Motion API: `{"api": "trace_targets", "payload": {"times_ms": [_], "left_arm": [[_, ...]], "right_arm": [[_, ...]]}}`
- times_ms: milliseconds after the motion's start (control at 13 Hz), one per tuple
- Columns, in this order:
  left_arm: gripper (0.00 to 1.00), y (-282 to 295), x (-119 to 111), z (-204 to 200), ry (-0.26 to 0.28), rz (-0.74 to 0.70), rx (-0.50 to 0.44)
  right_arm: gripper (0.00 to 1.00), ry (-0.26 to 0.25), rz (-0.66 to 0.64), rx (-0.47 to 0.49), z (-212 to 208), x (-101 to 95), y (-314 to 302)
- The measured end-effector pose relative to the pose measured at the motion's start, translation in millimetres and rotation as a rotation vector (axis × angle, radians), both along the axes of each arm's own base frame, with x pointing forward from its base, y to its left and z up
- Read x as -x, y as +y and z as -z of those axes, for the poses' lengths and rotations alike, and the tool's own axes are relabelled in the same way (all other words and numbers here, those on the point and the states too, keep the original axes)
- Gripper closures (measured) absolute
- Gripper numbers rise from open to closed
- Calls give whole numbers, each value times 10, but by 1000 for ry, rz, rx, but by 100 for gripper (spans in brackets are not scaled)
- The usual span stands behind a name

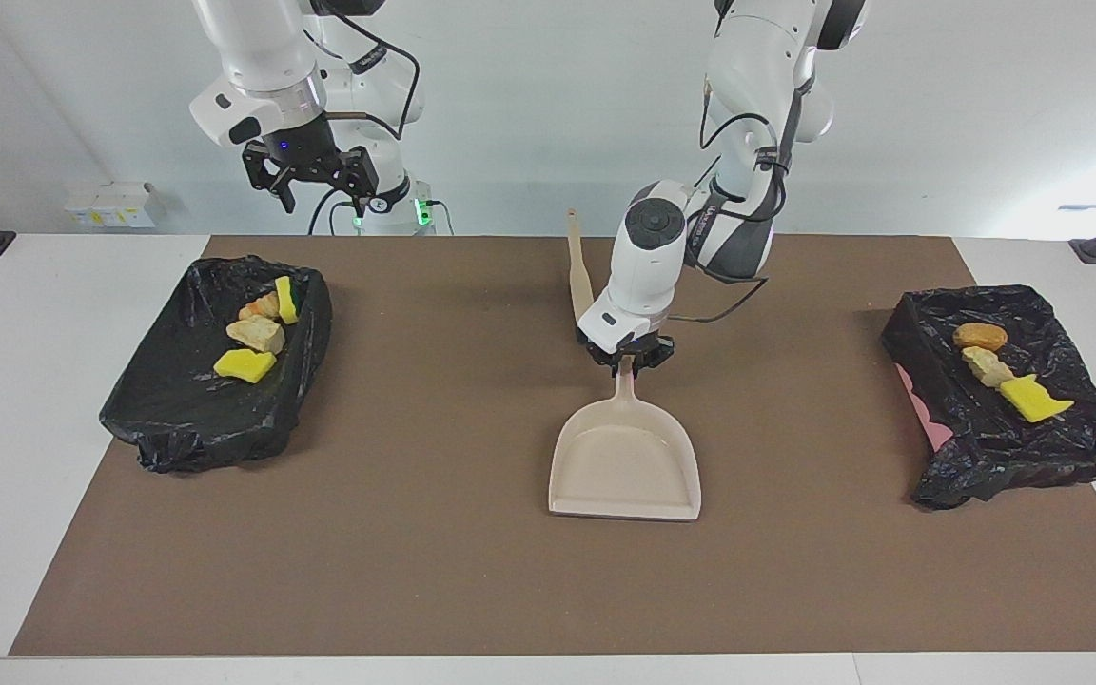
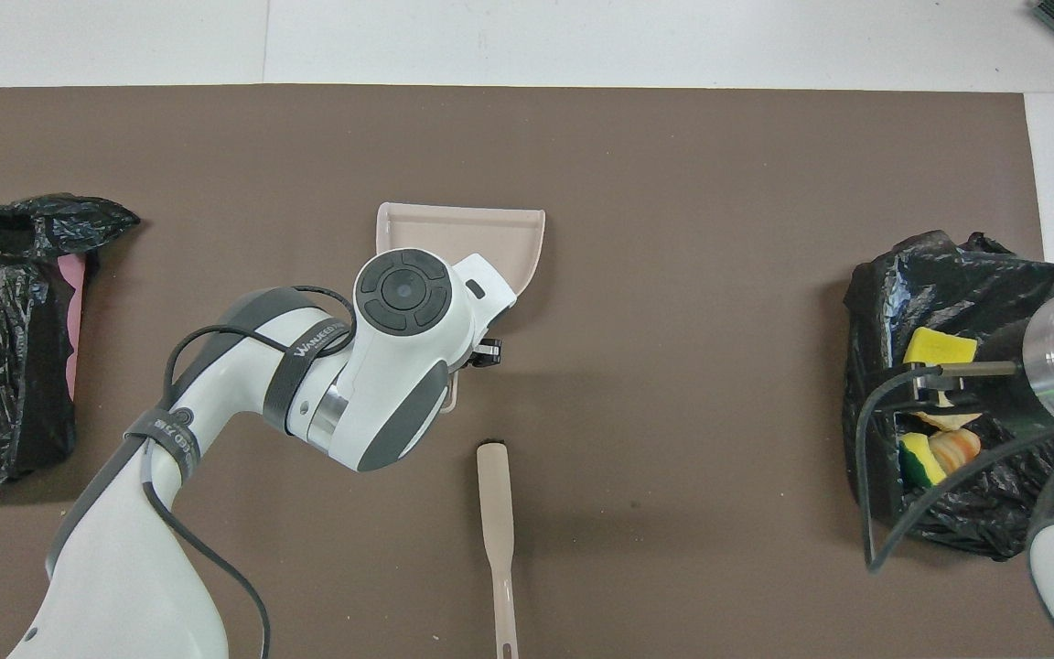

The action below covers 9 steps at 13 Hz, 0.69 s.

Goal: Sweep and dump trash in bin
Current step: 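Bring the empty dustpan back and set it on the table with the left gripper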

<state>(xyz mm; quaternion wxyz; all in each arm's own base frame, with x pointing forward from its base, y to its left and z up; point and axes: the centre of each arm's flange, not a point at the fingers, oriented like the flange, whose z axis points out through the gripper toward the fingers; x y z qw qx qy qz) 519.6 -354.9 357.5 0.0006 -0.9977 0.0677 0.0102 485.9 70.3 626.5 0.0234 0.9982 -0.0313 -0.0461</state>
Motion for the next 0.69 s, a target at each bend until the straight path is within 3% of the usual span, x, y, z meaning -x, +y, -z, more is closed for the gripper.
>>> {"api": "trace_targets", "payload": {"times_ms": [77,308,539,693], "left_arm": [[63,15,-13,-2,-2,-6,0],[30,114,-100,-66,-13,-37,2],[0,559,-366,-208,-32,-119,8],[0,875,-526,-241,-38,-173,9]], "right_arm": [[0,0,2,0,3,-9,-10],[0,0,2,-1,2,-12,-10],[0,0,15,-1,1,-21,-76],[0,0,38,-1,1,-35,-189]]}}
